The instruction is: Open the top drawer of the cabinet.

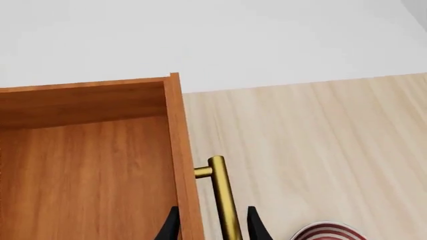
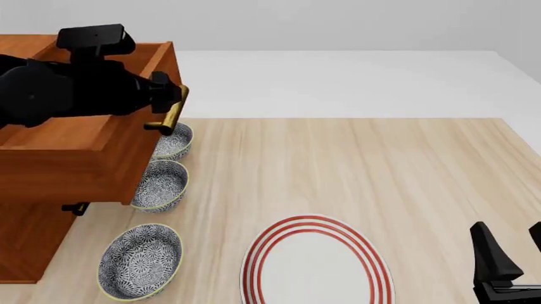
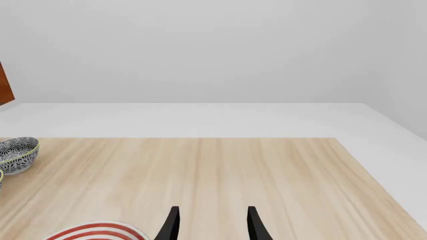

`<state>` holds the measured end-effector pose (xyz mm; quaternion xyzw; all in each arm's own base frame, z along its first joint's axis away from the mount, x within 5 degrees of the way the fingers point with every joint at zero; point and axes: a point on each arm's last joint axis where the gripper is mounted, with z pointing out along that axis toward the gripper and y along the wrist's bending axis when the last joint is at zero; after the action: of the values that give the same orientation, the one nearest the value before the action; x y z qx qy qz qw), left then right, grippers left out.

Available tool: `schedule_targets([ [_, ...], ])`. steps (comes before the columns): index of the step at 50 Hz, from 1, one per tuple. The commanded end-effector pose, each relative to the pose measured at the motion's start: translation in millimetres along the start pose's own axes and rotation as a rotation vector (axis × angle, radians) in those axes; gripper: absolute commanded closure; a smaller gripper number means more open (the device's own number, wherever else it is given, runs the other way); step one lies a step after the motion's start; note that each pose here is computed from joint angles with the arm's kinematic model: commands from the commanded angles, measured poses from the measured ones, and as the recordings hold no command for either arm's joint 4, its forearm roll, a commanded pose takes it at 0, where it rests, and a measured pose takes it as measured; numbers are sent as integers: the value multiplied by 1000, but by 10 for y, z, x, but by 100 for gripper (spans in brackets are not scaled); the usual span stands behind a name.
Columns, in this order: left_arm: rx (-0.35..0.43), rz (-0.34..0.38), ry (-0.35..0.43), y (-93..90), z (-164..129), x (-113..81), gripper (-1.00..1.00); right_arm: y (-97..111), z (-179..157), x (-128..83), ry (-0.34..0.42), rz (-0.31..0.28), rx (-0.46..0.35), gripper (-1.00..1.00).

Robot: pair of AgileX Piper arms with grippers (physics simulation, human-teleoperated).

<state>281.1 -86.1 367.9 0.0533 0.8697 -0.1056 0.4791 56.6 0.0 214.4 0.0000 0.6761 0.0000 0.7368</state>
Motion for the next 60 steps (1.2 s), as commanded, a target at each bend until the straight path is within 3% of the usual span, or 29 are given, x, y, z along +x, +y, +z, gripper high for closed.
schedule_targets([
  [1,48,23,218,-209,626,540,-100,0,0,0,0,0,0,-100],
  [10,56,20,202,-231,542,490,-100,0,0,0,0,0,0,-100],
  [23,87,3,77,-291,93,89,-100,0,0,0,0,0,0,-100],
  [46,112,-2,-78,-303,-458,-353,-100,0,0,0,0,0,0,-100],
  [60,114,5,-122,-291,-642,-459,-100,0,0,0,0,0,0,-100],
])
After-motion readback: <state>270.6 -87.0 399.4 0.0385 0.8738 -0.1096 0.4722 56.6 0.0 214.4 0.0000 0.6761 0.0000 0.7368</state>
